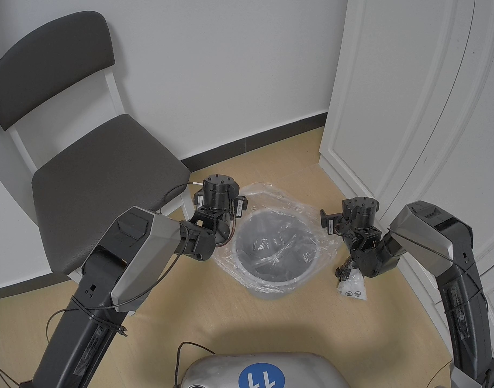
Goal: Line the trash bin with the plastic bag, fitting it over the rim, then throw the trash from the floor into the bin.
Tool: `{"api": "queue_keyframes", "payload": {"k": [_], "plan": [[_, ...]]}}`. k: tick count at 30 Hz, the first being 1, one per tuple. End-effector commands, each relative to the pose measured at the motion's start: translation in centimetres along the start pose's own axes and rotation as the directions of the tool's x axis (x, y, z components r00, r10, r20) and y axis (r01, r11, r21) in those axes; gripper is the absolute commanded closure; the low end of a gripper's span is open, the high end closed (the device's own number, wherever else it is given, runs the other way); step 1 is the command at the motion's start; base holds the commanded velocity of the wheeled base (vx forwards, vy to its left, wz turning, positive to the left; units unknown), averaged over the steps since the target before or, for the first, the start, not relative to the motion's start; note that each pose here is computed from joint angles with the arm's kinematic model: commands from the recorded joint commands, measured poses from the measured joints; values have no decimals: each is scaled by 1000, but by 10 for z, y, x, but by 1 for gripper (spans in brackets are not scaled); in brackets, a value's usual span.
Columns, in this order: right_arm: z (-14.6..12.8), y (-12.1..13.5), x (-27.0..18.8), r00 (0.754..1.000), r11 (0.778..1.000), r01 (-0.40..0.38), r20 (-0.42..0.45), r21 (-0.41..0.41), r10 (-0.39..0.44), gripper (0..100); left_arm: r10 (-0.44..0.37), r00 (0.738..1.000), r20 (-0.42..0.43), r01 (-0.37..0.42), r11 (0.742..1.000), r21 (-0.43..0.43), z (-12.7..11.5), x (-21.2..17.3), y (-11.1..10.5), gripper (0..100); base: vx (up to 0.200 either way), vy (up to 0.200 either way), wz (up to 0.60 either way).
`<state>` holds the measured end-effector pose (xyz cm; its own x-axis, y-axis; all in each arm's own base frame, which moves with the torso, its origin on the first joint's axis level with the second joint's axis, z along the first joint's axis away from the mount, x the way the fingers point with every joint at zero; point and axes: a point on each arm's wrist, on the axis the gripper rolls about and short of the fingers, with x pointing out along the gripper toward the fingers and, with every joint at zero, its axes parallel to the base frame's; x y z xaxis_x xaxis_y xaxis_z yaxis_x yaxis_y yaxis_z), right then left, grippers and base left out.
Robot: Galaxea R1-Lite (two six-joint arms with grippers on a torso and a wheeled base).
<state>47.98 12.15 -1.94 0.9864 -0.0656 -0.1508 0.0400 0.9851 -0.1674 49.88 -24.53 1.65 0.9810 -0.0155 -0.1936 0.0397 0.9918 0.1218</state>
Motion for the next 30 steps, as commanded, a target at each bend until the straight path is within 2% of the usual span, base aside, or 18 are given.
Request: {"api": "queue_keyframes", "payload": {"k": [1, 3, 4, 5, 7, 11, 16, 20, 24, 30], "plan": [[-3, -5, 4, 1000, 999, 15, 5, 30, -15, 0, -4, 1000, -1, 4, 1000, -14, -2, -1, -3, 0, 0, 0, 0], [21, -5, -6, 999, 999, 6, 34, 45, -8, 0, -7, 1000, 2, 7, 1000, -20, 0, -2, -4, 0, 0, 0, 0], [21, -5, -6, 999, 999, 6, 34, 45, -8, 0, -7, 1000, 2, 7, 1000, -20, 0, -2, -4, 0, 0, 0, 0], [43, 0, -25, 998, 999, -25, 51, 44, 22, 0, -11, 1000, 8, 11, 1000, -22, 3, -4, -6, 0, 0, 0, 0], [59, 8, -42, 996, 998, -54, 73, 46, 50, 0, -19, 1000, 12, 19, 1000, -22, 4, -5, -9, 0, 0, 0, 0], [77, 30, -76, 988, 991, -134, 87, 27, 131, 0, -25, 999, 36, 26, 999, -32, 12, -9, -13, 0, 0, 0, 0], [68, 55, -96, 977, 978, -208, 48, -10, 208, 0, -26, 999, 44, 28, 999, -35, 15, -10, -13, 0, 0, 0, 0], [51, 62, -100, 971, 969, -239, -9, -64, 239, 0, -25, 999, 49, 27, 999, -43, 19, -11, -12, 0, 0, 0, 0], [35, 58, -93, 970, 960, -240, -62, -141, 234, 0, -23, 998, 50, 25, 999, -44, 19, -11, -11, 0, 0, 0, 0], [26, 45, -79, 969, 961, -221, -149, -165, 197, 0, -22, 999, 50, 24, 999, -47, 19, -10, -10, 0, 0, 0, 0]]}}
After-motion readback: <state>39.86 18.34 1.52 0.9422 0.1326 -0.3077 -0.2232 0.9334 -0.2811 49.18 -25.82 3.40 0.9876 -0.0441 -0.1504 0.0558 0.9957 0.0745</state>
